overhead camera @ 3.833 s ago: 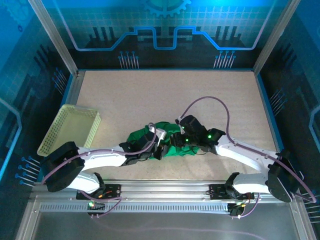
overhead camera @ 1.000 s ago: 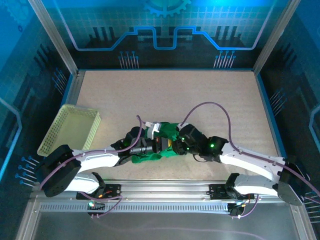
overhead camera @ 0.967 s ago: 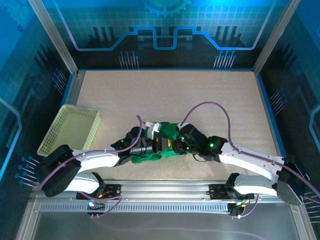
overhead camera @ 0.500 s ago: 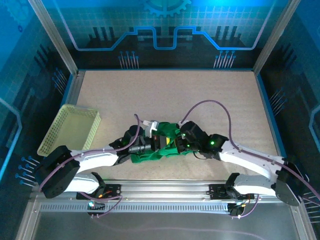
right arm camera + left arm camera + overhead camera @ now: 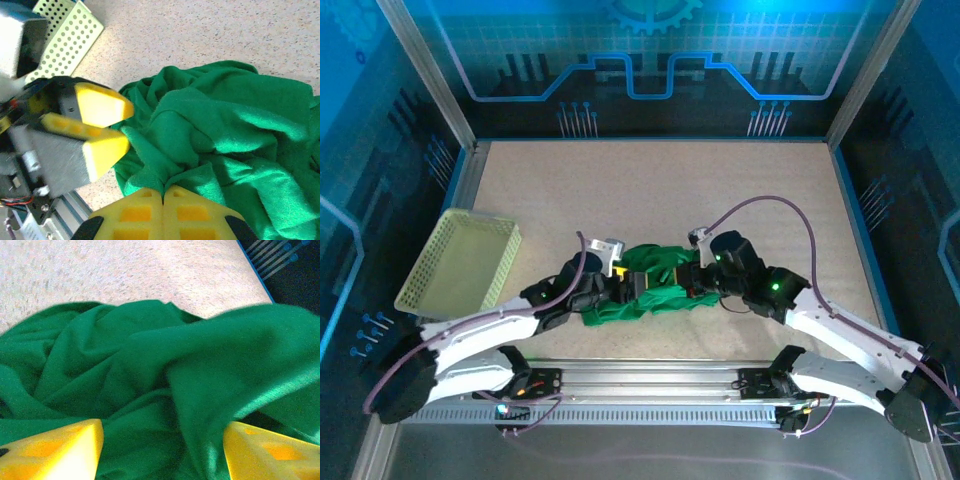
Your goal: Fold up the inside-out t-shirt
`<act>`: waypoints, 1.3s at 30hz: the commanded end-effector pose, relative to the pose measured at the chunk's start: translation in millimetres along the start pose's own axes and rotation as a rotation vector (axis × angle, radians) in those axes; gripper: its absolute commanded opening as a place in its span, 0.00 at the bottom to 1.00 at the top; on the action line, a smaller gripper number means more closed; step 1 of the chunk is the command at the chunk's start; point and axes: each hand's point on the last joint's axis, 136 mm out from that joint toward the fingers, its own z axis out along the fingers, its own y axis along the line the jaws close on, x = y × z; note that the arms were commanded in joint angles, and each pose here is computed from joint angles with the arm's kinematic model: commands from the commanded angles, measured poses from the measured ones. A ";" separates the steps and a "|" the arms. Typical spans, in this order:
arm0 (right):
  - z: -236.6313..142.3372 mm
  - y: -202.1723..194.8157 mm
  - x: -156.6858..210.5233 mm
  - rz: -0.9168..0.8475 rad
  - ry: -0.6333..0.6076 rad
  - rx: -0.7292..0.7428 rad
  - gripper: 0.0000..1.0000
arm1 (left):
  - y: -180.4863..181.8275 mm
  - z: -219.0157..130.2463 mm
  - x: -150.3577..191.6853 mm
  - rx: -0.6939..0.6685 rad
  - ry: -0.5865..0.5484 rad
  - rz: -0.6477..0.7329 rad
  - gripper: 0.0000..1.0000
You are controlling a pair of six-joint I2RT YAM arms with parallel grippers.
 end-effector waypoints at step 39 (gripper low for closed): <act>19.3 3.8 -2.5 0.014 0.028 0.039 0.03 | -64.4 -4.0 -24.3 0.064 -0.003 0.235 0.01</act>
